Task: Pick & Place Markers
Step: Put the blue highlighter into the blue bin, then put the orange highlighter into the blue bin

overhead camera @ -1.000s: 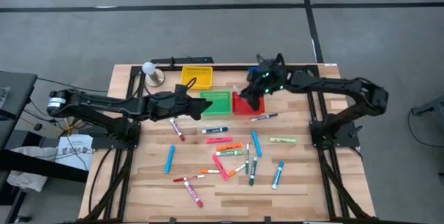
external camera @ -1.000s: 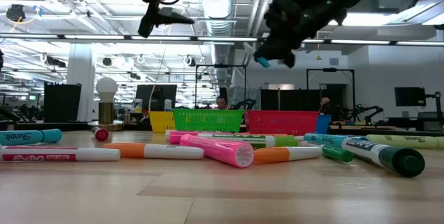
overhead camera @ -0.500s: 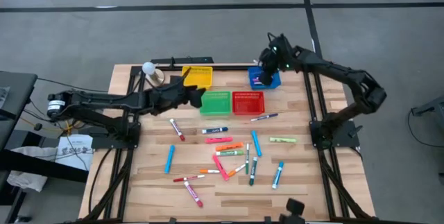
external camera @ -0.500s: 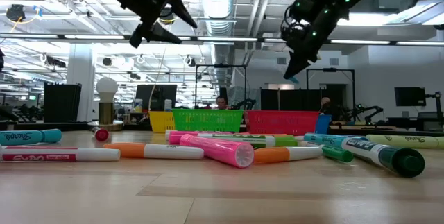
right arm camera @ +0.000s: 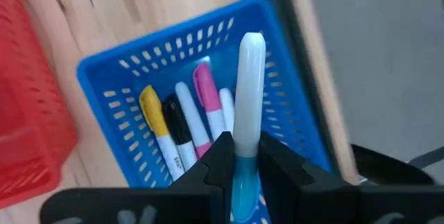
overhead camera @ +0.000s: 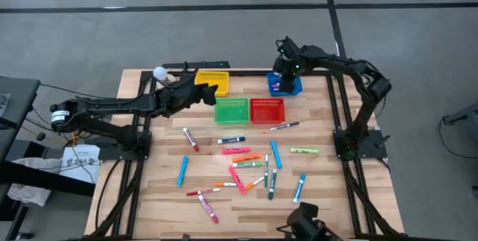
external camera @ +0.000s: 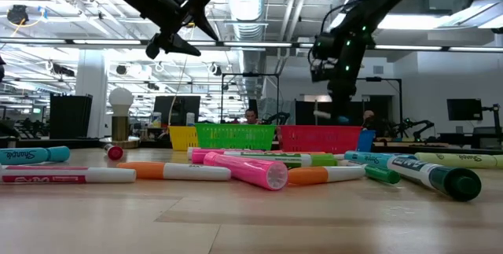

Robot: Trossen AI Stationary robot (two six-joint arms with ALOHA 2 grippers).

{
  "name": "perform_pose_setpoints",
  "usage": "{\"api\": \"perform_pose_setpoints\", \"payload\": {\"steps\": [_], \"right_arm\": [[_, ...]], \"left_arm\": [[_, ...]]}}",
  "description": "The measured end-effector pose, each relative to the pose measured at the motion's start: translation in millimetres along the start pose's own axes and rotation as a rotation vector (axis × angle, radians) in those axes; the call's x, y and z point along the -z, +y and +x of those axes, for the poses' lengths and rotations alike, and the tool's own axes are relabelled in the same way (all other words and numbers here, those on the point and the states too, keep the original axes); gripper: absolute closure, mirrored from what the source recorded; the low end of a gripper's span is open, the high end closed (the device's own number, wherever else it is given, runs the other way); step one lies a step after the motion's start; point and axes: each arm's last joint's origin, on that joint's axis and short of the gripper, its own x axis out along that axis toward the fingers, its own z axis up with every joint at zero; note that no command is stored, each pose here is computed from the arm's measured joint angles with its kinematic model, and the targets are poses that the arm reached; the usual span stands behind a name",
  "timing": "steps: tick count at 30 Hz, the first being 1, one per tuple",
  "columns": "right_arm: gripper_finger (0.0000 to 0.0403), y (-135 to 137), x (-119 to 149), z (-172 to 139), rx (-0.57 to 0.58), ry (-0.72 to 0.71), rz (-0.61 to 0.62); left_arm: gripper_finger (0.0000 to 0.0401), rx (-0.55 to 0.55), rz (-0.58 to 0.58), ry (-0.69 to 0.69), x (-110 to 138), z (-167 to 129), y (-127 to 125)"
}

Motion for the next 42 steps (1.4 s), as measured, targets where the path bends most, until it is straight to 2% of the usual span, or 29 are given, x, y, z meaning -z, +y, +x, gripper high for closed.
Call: {"api": "perform_pose_setpoints", "payload": {"steps": [8, 14, 22, 32, 42], "right_arm": [[0.0357, 2, 5, 45, -0.073, 0.107, -0.025], [0.0356, 2, 7, 59, -0.093, 0.139, -0.024], [0.0352, 3, 8, 60, -0.099, 0.147, -0.022], [0.0305, 4, 10, 59, -0.113, 0.173, -0.013], [0.0303, -8, -9, 33, -0.093, 0.183, 0.018]], "left_arm": [[0.0153, 0.001, -0.002, -0.002, 0, 0, 0], [0.0153, 0.001, -0.002, -0.003, 0, 0, 0], [0.0153, 0.001, -0.002, -0.003, 0, 0, 0], [0.0153, 0.018, -0.003, 0.013, 0, 0, 0], [0.0153, 0.045, -0.002, 0.037, 1, 0, -1]]}}
